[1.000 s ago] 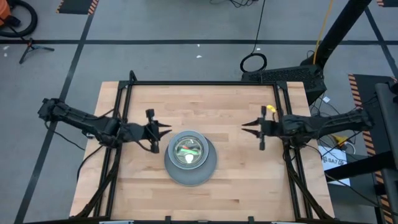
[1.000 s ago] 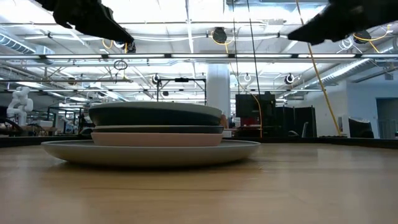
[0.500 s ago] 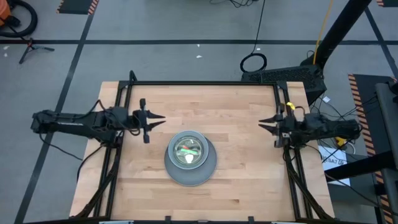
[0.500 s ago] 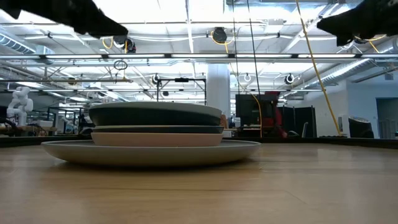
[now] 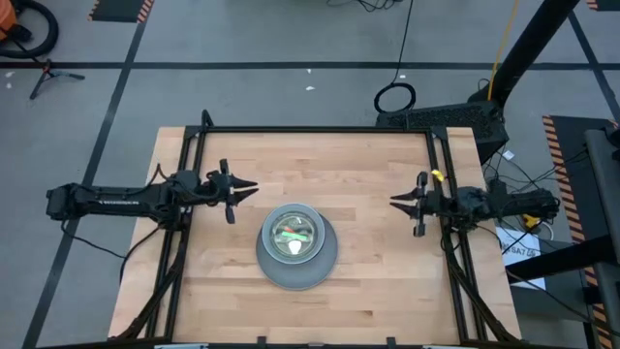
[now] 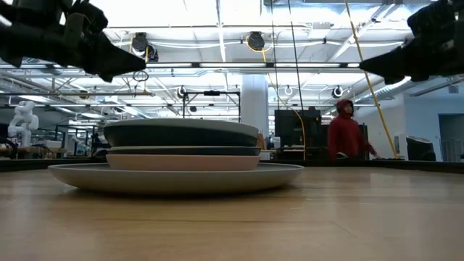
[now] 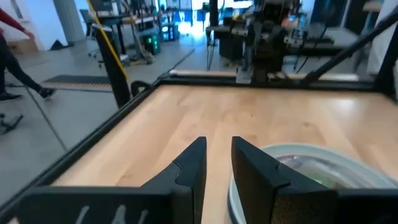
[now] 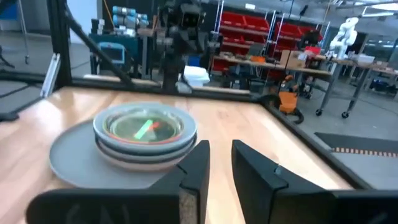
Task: Stack plastic plates
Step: Return to Home Position
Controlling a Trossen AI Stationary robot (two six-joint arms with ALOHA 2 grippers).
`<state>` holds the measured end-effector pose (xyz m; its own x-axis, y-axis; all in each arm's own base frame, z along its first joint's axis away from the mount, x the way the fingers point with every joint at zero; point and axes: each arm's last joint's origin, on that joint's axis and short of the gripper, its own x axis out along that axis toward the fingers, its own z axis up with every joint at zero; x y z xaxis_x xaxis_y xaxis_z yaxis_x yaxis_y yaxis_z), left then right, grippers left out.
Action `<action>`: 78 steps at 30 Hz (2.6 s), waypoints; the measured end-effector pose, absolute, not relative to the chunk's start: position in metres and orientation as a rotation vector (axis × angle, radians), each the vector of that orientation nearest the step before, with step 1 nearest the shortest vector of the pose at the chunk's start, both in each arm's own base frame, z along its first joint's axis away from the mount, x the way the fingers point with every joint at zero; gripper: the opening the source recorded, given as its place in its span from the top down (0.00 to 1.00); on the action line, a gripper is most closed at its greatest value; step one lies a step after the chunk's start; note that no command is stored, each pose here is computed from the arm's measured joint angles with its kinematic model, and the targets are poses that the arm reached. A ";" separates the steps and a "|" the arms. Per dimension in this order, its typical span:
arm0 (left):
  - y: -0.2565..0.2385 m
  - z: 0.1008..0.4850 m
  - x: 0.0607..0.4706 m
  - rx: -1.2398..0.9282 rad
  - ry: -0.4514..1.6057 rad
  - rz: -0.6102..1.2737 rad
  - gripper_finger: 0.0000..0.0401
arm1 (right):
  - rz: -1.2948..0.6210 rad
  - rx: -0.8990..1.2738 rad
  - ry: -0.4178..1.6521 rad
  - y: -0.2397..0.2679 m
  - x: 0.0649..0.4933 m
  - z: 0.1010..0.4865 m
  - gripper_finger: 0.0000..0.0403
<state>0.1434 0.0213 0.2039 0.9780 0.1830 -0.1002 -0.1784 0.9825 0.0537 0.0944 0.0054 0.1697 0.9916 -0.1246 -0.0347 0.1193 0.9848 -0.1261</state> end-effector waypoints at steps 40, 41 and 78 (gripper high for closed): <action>0.022 0.140 0.129 -0.084 0.271 0.280 0.79 | -0.209 -0.138 -0.033 0.003 0.096 0.172 0.85; 0.022 0.140 0.129 -0.084 0.271 0.280 0.79 | -0.209 -0.138 -0.033 0.003 0.096 0.172 0.85; 0.022 0.140 0.129 -0.083 0.270 0.281 0.79 | -0.208 -0.138 -0.033 0.003 0.096 0.172 0.85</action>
